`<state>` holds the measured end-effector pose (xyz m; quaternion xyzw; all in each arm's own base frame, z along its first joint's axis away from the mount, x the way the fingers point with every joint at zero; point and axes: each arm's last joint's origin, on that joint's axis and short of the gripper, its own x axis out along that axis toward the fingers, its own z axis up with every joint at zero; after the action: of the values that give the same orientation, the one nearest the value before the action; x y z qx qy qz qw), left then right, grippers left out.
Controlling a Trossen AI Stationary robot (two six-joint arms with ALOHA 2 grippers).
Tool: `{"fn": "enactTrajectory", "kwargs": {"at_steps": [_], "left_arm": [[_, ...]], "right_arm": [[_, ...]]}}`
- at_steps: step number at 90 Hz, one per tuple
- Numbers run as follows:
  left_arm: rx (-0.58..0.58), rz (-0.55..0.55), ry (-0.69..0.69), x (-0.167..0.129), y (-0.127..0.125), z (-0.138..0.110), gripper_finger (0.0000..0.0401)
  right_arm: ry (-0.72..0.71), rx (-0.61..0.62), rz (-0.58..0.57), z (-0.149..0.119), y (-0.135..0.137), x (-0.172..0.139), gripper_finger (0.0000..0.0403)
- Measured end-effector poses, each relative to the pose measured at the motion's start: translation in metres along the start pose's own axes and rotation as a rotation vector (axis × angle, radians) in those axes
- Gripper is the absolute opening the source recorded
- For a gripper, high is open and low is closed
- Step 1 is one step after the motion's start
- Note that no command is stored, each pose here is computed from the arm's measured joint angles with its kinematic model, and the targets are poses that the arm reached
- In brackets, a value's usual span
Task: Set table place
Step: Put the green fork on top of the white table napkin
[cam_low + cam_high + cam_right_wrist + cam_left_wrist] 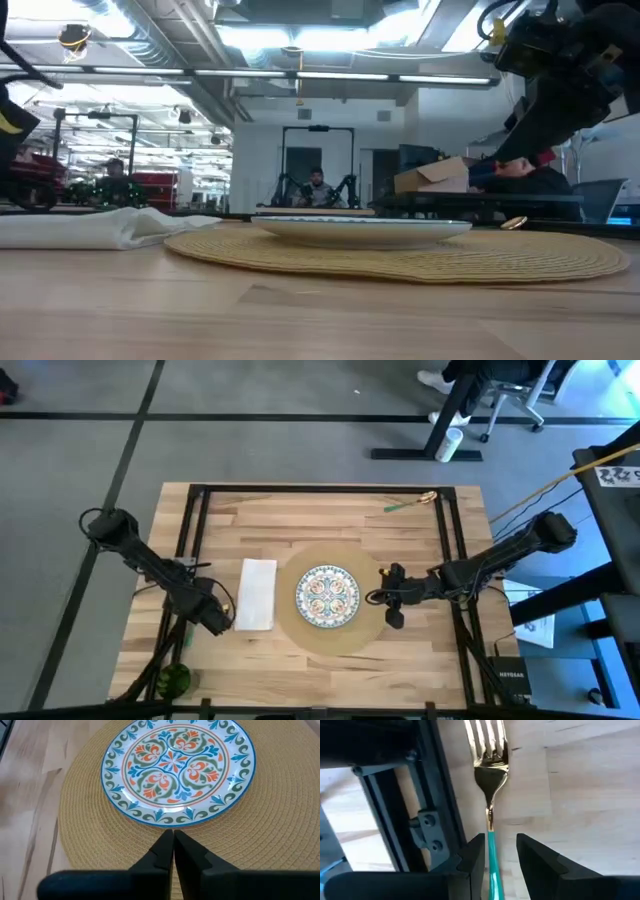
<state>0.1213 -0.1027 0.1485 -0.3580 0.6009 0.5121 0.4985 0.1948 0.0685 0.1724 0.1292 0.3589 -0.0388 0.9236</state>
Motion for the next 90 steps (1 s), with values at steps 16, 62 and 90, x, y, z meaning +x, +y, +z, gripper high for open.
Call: {"fn": "enactTrajectory", "kwargs": {"at_steps": [16, 62, 90], "left_arm": [[0.003, -0.004, 0.002, 0.0, 0.0, 0.0, 0.0098], [0.011, 0.052, -0.011, 0.017, -0.007, -0.001, 0.0098], [0.031, -0.009, 0.014, 0.019, -0.012, -0.004, 0.0088]], "right_arm": [[0.0, 0.0, 0.0, 0.0, 0.0, 0.0, 0.0], [0.0, 0.0, -0.001, 0.0, 0.0, 0.0, 0.0], [0.0, 0.0, -0.001, 0.0, 0.0, 0.0, 0.0]]}}
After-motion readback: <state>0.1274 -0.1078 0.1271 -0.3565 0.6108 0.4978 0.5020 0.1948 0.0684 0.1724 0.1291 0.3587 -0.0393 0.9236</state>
